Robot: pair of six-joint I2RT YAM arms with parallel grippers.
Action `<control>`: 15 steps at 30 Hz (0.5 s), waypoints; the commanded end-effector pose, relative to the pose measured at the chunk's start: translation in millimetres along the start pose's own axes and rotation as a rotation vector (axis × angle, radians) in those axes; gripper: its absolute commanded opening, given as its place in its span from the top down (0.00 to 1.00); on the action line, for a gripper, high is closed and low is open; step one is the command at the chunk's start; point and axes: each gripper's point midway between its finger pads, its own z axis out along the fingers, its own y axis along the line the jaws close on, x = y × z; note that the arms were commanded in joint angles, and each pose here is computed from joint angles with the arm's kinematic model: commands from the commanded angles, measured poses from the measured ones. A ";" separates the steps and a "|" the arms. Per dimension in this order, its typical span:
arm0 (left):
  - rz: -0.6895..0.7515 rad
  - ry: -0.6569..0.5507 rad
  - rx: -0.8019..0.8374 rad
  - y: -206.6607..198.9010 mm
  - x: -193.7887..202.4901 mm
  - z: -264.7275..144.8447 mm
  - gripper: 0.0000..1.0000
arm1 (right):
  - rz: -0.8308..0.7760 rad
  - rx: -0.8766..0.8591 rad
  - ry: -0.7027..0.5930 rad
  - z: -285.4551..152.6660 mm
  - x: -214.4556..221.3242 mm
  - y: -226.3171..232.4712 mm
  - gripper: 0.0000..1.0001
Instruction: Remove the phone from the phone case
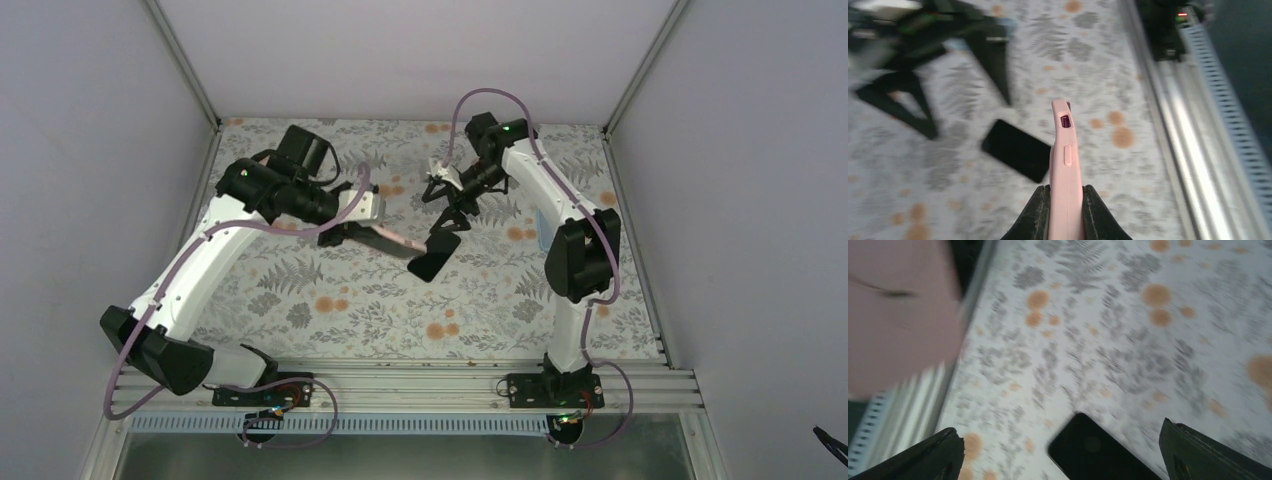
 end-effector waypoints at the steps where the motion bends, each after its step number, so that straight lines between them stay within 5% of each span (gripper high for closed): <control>1: -0.084 -0.063 0.211 -67.5 -15.1 -12.9 0.98 | -0.018 0.157 0.077 -22.9 36.7 -48.6 0.00; 8: -0.074 -0.057 0.212 -66.0 -13.2 -11.1 0.98 | -0.028 0.212 -0.007 -53.0 16.1 -43.9 0.00; 15: -0.094 -0.029 0.211 -55.0 -8.6 -3.6 0.98 | -0.075 0.074 0.004 -11.9 -1.0 41.2 0.03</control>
